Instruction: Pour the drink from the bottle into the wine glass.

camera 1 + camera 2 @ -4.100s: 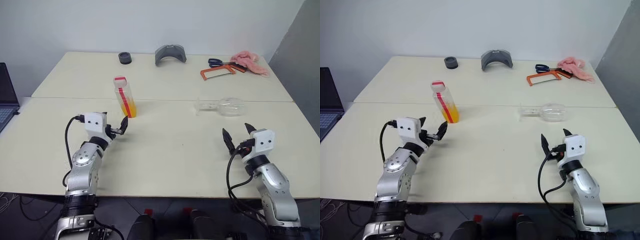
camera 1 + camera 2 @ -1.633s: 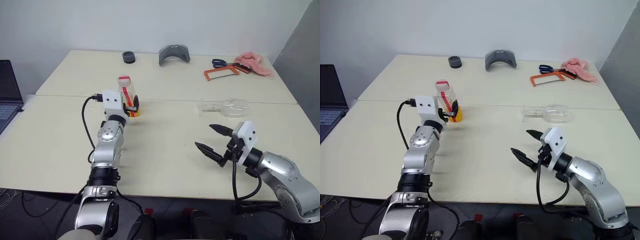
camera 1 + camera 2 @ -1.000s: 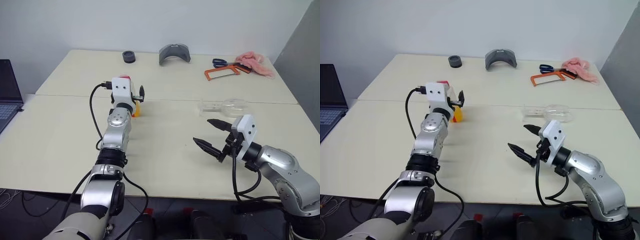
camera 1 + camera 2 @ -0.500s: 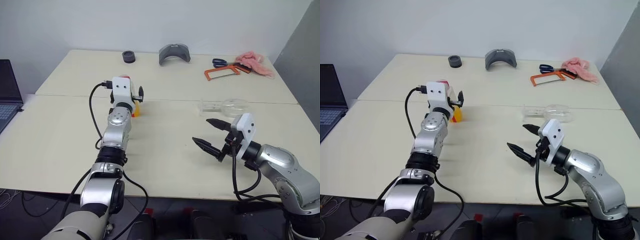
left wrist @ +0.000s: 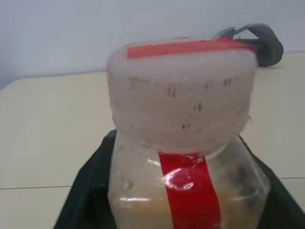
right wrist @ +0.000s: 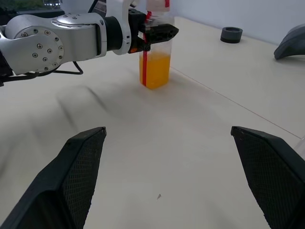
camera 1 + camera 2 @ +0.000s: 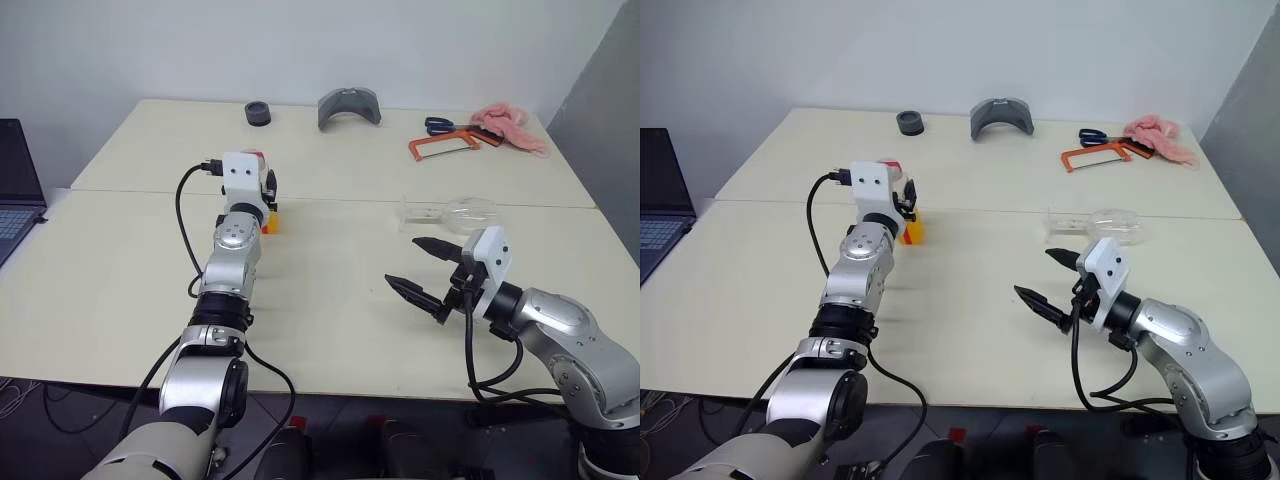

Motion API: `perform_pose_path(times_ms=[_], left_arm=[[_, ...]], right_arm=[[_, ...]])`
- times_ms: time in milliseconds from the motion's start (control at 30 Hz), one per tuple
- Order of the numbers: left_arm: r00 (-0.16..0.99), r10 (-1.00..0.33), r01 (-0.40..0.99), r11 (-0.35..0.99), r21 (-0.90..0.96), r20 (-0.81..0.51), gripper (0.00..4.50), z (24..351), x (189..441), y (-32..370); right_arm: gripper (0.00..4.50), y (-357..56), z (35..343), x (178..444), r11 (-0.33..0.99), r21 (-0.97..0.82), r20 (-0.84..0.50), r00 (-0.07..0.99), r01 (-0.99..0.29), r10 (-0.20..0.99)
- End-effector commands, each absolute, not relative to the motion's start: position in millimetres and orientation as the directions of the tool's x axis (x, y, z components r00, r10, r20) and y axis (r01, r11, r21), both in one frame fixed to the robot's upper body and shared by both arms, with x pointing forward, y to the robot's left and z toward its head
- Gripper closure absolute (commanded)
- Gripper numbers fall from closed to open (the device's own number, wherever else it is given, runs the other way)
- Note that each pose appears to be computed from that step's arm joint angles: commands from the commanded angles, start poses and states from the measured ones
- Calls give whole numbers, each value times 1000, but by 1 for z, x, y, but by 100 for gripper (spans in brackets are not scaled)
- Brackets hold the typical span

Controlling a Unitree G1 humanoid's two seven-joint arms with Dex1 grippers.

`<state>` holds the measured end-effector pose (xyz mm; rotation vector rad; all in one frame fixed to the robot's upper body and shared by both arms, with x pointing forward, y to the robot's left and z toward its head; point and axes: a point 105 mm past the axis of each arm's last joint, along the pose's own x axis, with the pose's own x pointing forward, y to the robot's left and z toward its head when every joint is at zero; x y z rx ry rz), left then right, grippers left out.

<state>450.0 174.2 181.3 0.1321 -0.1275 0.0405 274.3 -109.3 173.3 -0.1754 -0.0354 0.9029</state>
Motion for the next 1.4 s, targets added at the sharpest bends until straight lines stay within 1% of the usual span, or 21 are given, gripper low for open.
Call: perform_pose_path(times_ms=[33,300,433,500,633,700,767,833,933,967,1100,1167,1233,1400], left_arm=[[979,36,-66,987,145,202,269,203,447,175],[973,30,-61,990,129,229,269,208,444,177],[959,-77,52,994,96,272,270,213,439,164],[946,-145,117,987,112,290,270,214,436,156],[921,-264,242,964,111,287,270,209,432,140],[859,-425,412,905,106,287,270,207,425,117],[756,-589,590,802,92,286,271,206,414,91],[676,-679,682,724,105,286,272,205,405,77],[527,-804,807,575,133,274,272,201,389,49],[498,-823,827,545,136,272,272,201,386,45],[260,-939,927,308,213,226,273,198,361,9],[188,-961,941,235,244,202,273,197,355,-1],[144,-973,945,190,268,183,273,195,351,-6],[101,-979,947,148,285,175,273,194,348,-12]], right_arm=[[0,-107,186,270,589,-201,-7,603,-783,798],[0,-107,187,271,583,-214,-8,598,-784,802],[0,-109,190,270,589,-236,-3,607,-773,795],[0,-112,191,270,599,-246,0,617,-762,787],[0,-116,193,269,618,-265,6,640,-740,769],[0,-121,197,269,638,-289,19,663,-713,749],[0,-124,201,269,659,-303,34,683,-688,729],[0,-125,204,268,672,-307,43,695,-674,717],[0,-123,211,266,693,-306,63,713,-653,699],[0,-122,213,265,697,-301,67,714,-651,697],[0,-114,227,267,732,-237,115,729,-639,675],[0,-109,230,271,746,-234,115,744,-624,658],[0,-106,232,278,764,-247,108,767,-596,633],[0,-97,236,286,775,-248,115,777,-581,619]])
